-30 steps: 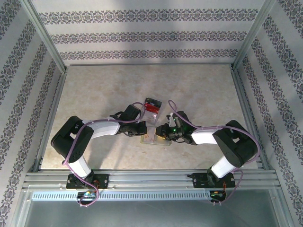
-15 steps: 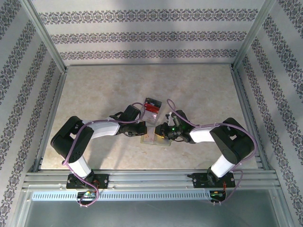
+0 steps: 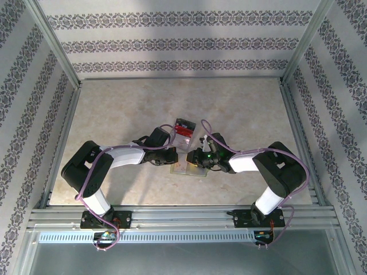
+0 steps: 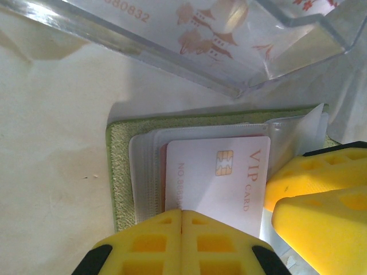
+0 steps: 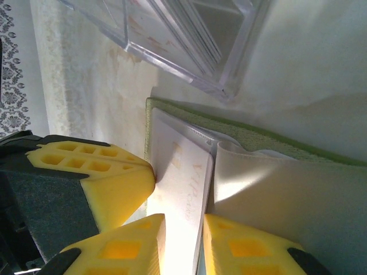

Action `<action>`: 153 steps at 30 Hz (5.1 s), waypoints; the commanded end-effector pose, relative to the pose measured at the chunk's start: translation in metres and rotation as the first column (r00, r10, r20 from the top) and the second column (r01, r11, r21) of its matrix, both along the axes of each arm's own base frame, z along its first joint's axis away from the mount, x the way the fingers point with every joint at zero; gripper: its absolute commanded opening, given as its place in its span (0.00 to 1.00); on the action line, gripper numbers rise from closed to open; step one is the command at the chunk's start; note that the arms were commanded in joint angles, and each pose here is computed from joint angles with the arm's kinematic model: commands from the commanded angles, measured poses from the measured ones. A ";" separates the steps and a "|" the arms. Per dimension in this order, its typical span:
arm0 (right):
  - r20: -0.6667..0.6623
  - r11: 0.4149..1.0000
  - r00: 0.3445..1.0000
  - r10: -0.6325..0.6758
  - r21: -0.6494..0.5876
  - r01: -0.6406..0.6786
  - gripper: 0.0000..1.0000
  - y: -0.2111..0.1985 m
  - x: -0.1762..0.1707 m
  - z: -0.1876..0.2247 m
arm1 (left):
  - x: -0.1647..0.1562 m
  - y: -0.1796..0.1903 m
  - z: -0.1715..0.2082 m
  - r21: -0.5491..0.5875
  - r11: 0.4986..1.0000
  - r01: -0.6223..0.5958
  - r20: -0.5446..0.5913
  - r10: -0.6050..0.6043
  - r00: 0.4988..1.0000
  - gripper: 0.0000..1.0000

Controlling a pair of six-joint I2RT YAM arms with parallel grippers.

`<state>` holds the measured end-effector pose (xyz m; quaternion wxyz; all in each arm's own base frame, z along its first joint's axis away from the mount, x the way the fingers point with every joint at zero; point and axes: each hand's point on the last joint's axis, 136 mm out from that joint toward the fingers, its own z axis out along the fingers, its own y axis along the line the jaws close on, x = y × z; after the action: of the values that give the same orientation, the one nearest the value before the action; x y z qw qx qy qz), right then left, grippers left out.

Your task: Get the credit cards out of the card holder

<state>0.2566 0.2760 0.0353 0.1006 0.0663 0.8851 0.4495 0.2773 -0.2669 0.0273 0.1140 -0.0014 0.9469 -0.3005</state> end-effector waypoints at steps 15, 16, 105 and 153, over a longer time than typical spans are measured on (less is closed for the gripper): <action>0.010 0.996 0.999 0.036 0.078 -0.037 0.21 0.021 0.000 0.005 | -0.013 0.013 -0.017 0.055 0.998 -0.006 -0.053 0.009 0.999 0.03; 0.006 0.996 0.999 0.038 0.078 -0.038 0.22 0.022 -0.001 0.004 | -0.013 0.013 -0.017 0.054 0.999 -0.006 -0.052 0.009 0.999 0.03; -0.049 0.992 0.997 0.052 0.119 -0.046 0.12 0.007 -0.019 0.016 | -0.020 0.039 -0.036 0.169 0.985 -0.026 -0.078 0.039 0.996 0.02; -0.060 0.992 0.998 -0.017 0.120 0.024 0.05 -0.007 -0.027 0.002 | -0.018 0.043 -0.035 0.200 0.979 -0.037 -0.078 0.054 0.996 0.01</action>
<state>0.2287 0.2766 0.0372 0.0594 0.0980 0.8557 0.5047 0.2793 -0.2546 0.0251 0.1255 -0.0097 0.9530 -0.2757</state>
